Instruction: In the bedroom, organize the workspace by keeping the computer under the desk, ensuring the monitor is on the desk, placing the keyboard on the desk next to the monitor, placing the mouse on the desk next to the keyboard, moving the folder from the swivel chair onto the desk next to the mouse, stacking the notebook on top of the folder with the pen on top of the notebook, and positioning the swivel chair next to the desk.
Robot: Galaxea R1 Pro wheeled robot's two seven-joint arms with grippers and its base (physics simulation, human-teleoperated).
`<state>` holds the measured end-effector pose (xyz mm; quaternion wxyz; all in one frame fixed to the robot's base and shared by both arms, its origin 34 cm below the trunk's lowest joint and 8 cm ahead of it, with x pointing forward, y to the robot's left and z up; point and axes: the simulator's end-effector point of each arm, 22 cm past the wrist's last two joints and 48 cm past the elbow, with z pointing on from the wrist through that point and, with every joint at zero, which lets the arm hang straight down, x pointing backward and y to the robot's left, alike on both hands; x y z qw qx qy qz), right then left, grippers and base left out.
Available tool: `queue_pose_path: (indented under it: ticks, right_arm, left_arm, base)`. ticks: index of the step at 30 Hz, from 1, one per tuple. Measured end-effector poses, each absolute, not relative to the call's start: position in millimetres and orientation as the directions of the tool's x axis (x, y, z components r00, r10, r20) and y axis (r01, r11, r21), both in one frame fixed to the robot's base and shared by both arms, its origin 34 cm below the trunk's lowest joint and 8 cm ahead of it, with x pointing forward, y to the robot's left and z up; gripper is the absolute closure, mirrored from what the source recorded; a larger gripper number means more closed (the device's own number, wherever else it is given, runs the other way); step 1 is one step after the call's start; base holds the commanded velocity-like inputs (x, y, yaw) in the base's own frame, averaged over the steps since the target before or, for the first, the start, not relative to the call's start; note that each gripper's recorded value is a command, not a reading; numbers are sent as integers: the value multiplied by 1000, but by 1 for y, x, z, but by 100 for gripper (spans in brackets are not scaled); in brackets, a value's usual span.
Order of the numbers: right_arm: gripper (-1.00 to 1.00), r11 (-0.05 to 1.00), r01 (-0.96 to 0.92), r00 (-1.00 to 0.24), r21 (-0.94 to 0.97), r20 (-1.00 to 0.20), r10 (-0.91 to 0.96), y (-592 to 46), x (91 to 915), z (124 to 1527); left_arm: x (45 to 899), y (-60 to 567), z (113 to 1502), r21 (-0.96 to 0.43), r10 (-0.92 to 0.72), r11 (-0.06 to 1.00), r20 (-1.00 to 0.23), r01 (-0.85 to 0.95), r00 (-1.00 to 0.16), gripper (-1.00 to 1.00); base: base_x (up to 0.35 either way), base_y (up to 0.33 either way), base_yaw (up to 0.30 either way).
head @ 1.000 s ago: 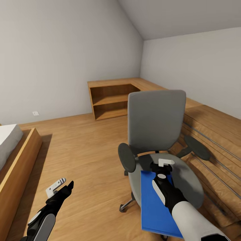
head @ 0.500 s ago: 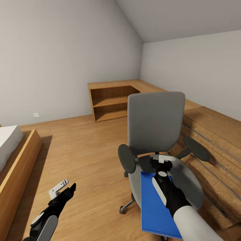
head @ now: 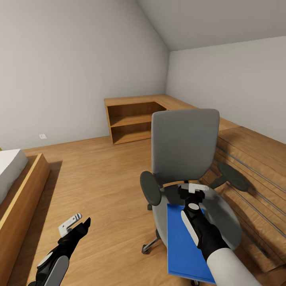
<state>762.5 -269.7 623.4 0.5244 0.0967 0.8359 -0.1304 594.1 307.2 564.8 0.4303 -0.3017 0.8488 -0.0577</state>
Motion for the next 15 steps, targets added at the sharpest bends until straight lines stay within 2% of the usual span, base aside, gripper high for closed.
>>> queue_pose_path:
  ticks: [15]
  right_arm:
    - [-100,949,298,-418,-106,-908,30,-267,764,629]
  left_arm:
    - [594,307,565,-358,-562,811,-696,-462,-448,-100]
  base:
    - [0,0,-13]
